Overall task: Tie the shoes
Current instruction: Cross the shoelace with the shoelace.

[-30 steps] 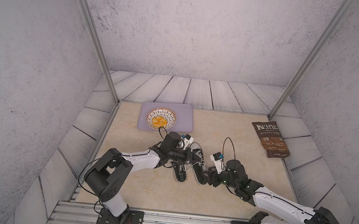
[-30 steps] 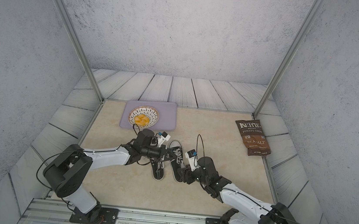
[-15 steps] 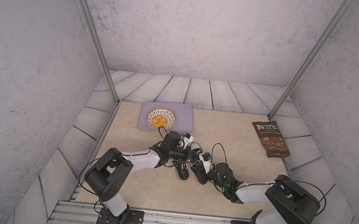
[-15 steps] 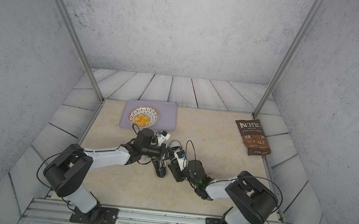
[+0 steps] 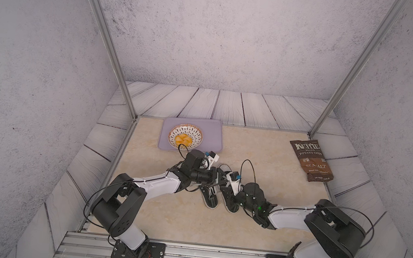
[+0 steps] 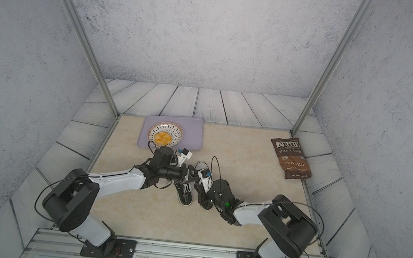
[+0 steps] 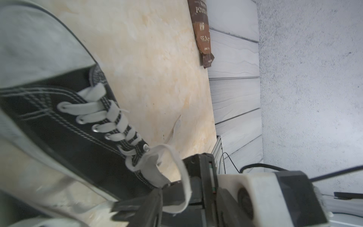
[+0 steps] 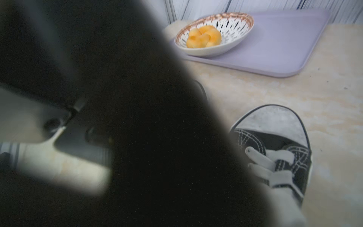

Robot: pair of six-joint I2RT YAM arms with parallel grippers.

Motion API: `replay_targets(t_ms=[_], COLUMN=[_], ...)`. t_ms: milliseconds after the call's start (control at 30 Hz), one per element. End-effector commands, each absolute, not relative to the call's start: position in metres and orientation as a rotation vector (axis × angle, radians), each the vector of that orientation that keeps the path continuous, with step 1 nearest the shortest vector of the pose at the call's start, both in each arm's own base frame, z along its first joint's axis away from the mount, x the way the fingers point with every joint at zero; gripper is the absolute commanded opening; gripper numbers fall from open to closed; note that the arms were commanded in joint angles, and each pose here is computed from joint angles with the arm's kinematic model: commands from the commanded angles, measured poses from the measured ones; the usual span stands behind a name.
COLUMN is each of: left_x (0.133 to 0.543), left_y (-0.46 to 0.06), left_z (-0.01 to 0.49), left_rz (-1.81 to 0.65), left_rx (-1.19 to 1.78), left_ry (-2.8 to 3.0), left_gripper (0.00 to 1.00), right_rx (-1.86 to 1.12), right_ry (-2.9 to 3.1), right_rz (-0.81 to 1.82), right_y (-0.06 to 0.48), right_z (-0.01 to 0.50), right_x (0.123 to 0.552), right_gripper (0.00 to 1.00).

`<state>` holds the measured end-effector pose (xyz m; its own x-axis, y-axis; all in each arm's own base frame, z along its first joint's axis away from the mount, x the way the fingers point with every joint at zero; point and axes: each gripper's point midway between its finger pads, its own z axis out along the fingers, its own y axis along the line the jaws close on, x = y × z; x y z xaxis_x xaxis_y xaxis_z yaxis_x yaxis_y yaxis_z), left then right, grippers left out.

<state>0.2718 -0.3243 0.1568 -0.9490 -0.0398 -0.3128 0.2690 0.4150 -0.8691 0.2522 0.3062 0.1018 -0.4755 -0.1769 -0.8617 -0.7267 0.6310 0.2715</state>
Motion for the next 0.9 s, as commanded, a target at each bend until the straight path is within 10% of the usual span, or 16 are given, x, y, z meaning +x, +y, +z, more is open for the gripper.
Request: replay_targets(t_ms=[0,867], left_x=[0.276,0.261], left_y=[-0.298,-0.379], left_z=[0.158,0.121], left_rz=[-1.369,-1.19], left_rx=[0.258,1.157], left_ry=[2.365,1.709], left_gripper=[0.63,0.69], right_rx=[-0.793,-1.035], right_ry=[2.188,2.389], right_rz=[0.807,0.304], right_y=[0.295,0.233], right_z=[0.118,0.164], right_x=[0.224,0.247], right_gripper=[0.0,0.0])
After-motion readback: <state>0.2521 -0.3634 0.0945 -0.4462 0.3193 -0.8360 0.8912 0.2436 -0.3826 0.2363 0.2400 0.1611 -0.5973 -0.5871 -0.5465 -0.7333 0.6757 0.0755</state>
